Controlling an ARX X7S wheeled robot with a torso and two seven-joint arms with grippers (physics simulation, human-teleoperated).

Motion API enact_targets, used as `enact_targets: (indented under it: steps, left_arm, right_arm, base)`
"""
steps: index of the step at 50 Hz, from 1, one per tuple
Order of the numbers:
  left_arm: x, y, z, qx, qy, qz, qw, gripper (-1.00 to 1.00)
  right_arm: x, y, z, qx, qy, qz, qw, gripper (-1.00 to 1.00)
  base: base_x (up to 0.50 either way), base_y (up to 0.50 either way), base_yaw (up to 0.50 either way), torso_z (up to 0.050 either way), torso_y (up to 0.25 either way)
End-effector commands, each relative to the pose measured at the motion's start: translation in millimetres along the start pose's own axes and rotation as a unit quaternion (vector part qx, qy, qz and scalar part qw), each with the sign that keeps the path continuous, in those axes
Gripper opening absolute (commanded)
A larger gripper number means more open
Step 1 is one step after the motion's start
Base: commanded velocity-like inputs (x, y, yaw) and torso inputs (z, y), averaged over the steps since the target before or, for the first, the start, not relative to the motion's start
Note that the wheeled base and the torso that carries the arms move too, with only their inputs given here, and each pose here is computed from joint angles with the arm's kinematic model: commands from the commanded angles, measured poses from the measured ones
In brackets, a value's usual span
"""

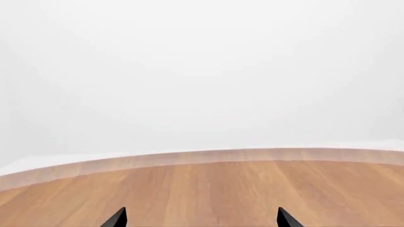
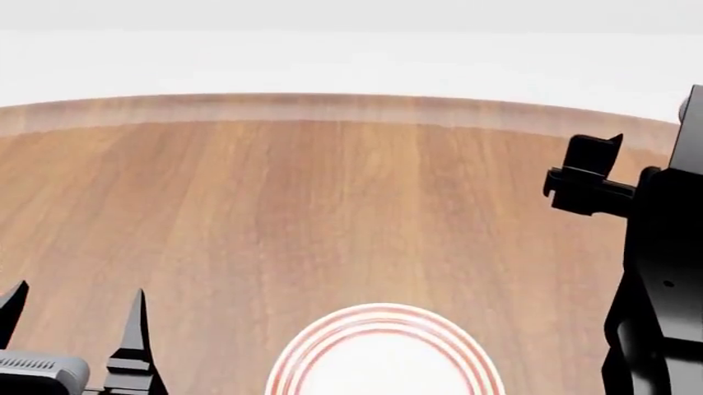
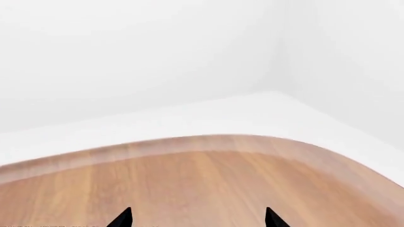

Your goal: Pick up the red mug and put it on the plate

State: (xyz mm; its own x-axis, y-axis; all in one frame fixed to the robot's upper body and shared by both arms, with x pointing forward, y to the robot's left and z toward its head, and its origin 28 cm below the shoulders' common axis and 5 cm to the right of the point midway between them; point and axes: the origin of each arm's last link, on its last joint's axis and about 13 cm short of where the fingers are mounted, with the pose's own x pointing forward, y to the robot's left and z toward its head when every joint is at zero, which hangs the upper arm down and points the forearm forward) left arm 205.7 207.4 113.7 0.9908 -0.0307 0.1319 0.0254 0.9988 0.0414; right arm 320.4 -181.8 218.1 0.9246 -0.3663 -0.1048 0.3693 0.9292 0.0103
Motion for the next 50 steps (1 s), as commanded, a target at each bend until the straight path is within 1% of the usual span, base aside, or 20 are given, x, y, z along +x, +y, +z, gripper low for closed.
enact_targets:
  steps: [1, 4, 7, 8, 10, 12, 16, 17, 21, 22, 23, 24, 25, 26, 29, 36, 44, 45, 47, 50]
  left_arm:
    - [1, 0.1, -1, 0.002, 0.003, 0.002, 1.000, 1.00]
    - [2, 0.7, -1, 0.001, 0.006, 0.008, 1.000, 1.00]
    - [9, 4.1, -2, -0.013, 0.030, 0.067, 0.997, 1.00]
    - [15, 6.8, -2, -0.020, 0.039, 0.108, 0.993, 1.00]
    - [21, 9.6, -2, -0.020, 0.054, 0.150, 0.987, 1.00]
    - [30, 15.3, -1, -0.031, 0.068, 0.222, 0.972, 1.00]
    - [41, 22.5, 0, -0.051, 0.089, 0.317, 0.943, 1.00]
    - [45, 25.0, -3, -0.059, 0.104, 0.352, 0.928, 1.00]
    - [53, 29.0, -7, -0.068, 0.117, 0.390, 0.911, 1.00]
    - [56, 30.3, -8, -0.066, 0.121, 0.423, 0.896, 1.00]
    - [58, 30.5, -8, -0.067, 0.120, 0.427, 0.894, 1.00]
    - [60, 31.2, -9, -0.072, 0.127, 0.441, 0.886, 1.00]
    - [60, 31.3, -9, -0.073, 0.129, 0.441, 0.885, 1.00]
    - [61, 32.1, -9, -0.077, 0.135, 0.460, 0.874, 1.00]
    - [62, 32.6, -10, -0.082, 0.145, 0.475, 0.864, 1.00]
    - [62, 31.7, -12, -0.078, 0.147, 0.474, 0.865, 1.00]
    - [62, 29.9, -15, -0.075, 0.153, 0.446, 0.878, 1.00]
    - [63, 29.4, -15, -0.077, 0.162, 0.428, 0.886, 1.00]
    - [65, 29.2, -16, -0.072, 0.172, 0.411, 0.892, 1.00]
    - [68, 29.4, -16, -0.066, 0.175, 0.411, 0.892, 1.00]
  right_arm:
    - [3, -0.1, -3, 0.002, 0.012, -0.012, 1.000, 1.00]
    - [2, 0.3, -4, 0.002, 0.015, -0.010, 1.000, 1.00]
    - [2, 1.1, -5, 0.003, 0.022, -0.005, 1.000, 1.00]
    - [3, 1.3, -6, 0.005, 0.024, -0.004, 1.000, 1.00]
    - [3, 1.9, -7, 0.004, 0.029, -0.003, 1.000, 1.00]
    - [4, 2.9, -8, 0.001, 0.033, 0.000, 0.999, 1.00]
    - [3, 3.0, -7, 0.003, 0.034, 0.002, 0.999, 1.00]
    - [4, 2.7, -7, 0.004, 0.035, 0.002, 0.999, 1.00]
    - [3, 2.4, -7, 0.004, 0.035, 0.002, 0.999, 1.00]
    - [3, 2.2, -7, 0.003, 0.035, 0.001, 0.999, 1.00]
    - [3, 2.2, -7, 0.004, 0.035, 0.002, 0.999, 1.00]
    - [3, 2.1, -7, 0.005, 0.035, 0.002, 0.999, 1.00]
    - [4, 2.2, -8, 0.005, 0.036, 0.002, 0.999, 1.00]
    - [4, 2.4, -9, 0.005, 0.036, 0.003, 0.999, 1.00]
    - [5, 2.6, -10, 0.005, 0.038, 0.004, 0.999, 1.00]
    - [6, 2.7, -12, 0.005, 0.040, 0.003, 0.999, 1.00]
    - [7, 4.2, -15, 0.004, 0.042, 0.006, 0.999, 1.00]
    - [7, 4.7, -16, 0.003, 0.043, 0.007, 0.999, 1.00]
    - [7, 4.6, -14, 0.003, 0.043, 0.007, 0.999, 1.00]
    - [7, 4.8, -16, 0.002, 0.044, 0.007, 0.999, 1.00]
  base:
    - [0.00, 0.00, 0.00, 0.000, 0.000]
    - [0.00, 0.00, 0.00, 0.000, 0.000]
    - [0.00, 0.00, 0.00, 0.000, 0.000]
    - [0.00, 0.00, 0.00, 0.000, 0.000]
    - [0.00, 0.00, 0.00, 0.000, 0.000]
    - [0.00, 0.00, 0.00, 0.000, 0.000]
    - [0.00, 0.00, 0.00, 0.000, 0.000]
    - [0.00, 0.00, 0.00, 0.000, 0.000]
    - [0.00, 0.00, 0.00, 0.000, 0.000]
    - [0.00, 0.00, 0.00, 0.000, 0.000]
    - [0.00, 0.00, 0.00, 0.000, 0.000]
    - [0.00, 0.00, 0.00, 0.000, 0.000]
    - [0.00, 0.00, 0.00, 0.000, 0.000]
    - [0.00, 0.00, 0.00, 0.000, 0.000]
    - [0.00, 0.00, 0.00, 0.000, 0.000]
    - [0.00, 0.00, 0.00, 0.000, 0.000]
    - [0.00, 0.00, 0.00, 0.000, 0.000]
    - [0.00, 0.00, 0.00, 0.000, 0.000]
    - [0.00, 0.00, 0.00, 0.000, 0.005]
    - [0.00, 0.00, 0.00, 0.000, 0.000]
